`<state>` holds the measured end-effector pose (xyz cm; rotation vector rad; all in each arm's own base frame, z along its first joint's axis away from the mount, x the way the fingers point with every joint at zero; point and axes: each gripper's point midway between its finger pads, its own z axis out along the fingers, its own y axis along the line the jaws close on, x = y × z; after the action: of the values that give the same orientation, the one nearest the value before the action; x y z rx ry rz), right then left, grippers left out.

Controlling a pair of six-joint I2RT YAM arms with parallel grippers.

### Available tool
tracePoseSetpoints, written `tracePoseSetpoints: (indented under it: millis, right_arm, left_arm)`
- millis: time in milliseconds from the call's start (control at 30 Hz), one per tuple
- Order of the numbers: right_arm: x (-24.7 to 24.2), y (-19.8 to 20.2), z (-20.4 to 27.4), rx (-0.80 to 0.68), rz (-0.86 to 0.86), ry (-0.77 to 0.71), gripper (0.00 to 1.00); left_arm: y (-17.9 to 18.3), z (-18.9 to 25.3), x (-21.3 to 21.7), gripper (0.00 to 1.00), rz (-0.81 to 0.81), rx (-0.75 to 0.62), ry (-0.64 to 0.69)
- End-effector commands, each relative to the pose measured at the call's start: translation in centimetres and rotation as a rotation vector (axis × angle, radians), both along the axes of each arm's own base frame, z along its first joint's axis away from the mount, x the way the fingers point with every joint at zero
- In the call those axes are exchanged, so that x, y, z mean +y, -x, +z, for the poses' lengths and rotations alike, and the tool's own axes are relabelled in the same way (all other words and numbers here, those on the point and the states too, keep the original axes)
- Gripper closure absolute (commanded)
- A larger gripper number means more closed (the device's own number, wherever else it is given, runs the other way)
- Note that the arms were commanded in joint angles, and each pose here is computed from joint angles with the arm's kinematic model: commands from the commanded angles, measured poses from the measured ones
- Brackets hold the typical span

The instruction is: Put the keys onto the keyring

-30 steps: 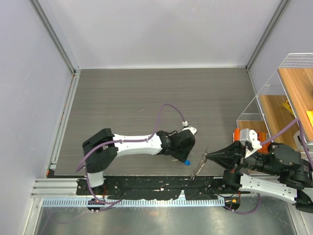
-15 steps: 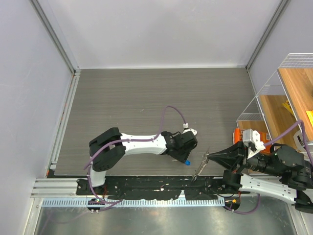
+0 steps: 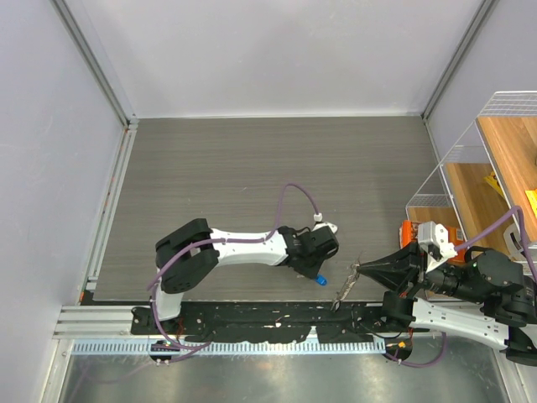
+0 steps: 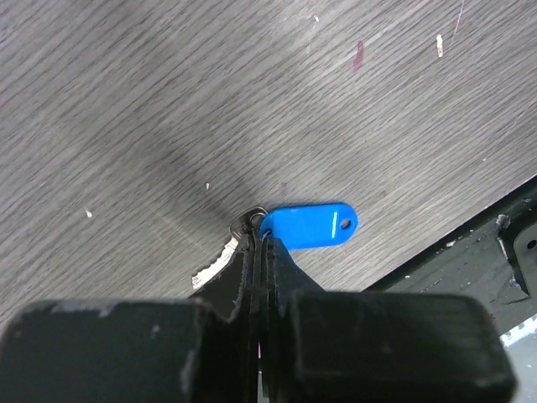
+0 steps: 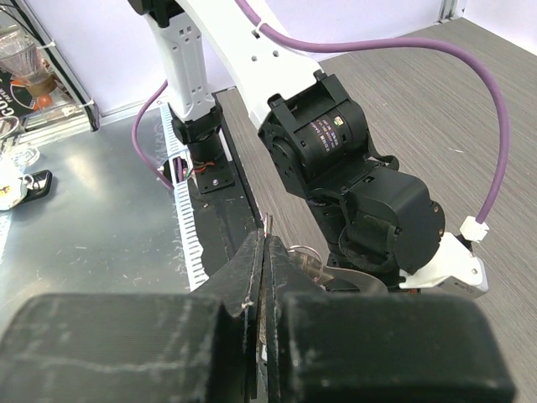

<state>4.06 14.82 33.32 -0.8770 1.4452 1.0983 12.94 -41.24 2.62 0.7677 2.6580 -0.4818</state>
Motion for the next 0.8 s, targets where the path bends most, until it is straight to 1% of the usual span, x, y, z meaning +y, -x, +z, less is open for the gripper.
tracePoseSetpoints:
  millis: [0, 200, 400, 500, 567, 600, 633, 667, 733, 767]
  right_arm:
    - [-0.2, 0.3, 1.7, -0.011, 0.010, -0.073, 0.95]
    - [-0.1, 0.2, 1.8, -0.008, 0.007, -0.074, 0.95]
    - [-0.4, 0.2, 2.2, -0.011, 0.004, -0.082, 0.95]
    - [-0.4, 0.3, 2.3, -0.011, 0.005, -0.083, 0.95]
    - [-0.4, 0.3, 2.3, -0.009, 0.005, -0.081, 0.95]
    - [-0.4, 0.2, 2.2, -0.007, 0.002, -0.080, 0.95]
    - [-0.3, 0.2, 2.2, -0.005, 0.004, -0.079, 0.95]
    - [-0.3, 0.2, 2.1, -0.005, 0.004, -0.075, 0.94]
    - [-0.1, 0.2, 1.9, 0.001, 0.004, -0.071, 0.94]
    - [0.0, 0.2, 1.8, 0.002, 0.004, -0.068, 0.95]
  left_arm:
    - [0.2, 1.1, -0.3, 1.00, -0.014, -0.026, 0.037]
    - [-0.1, 5.4, -0.4, 1.00, -0.081, -0.145, 0.119]
    - [0.3, 9.4, -0.2, 1.00, -0.160, -0.236, 0.215]
    - [0.1, 10.0, 0.3, 1.00, -0.168, -0.261, 0.218]
    - [0.1, 9.7, 0.4, 1.00, -0.163, -0.251, 0.194]
    - [0.3, 8.8, 0.6, 1.00, -0.161, -0.230, 0.162]
    - [0.4, 8.4, 0.5, 0.98, -0.158, -0.211, 0.146]
    - [0.7, 7.9, 0.3, 0.93, -0.158, -0.193, 0.138]
    - [0.8, 6.7, 0.3, 0.78, -0.141, -0.168, 0.112]
    - [0.8, 6.1, 0.3, 0.72, -0.130, -0.156, 0.098]
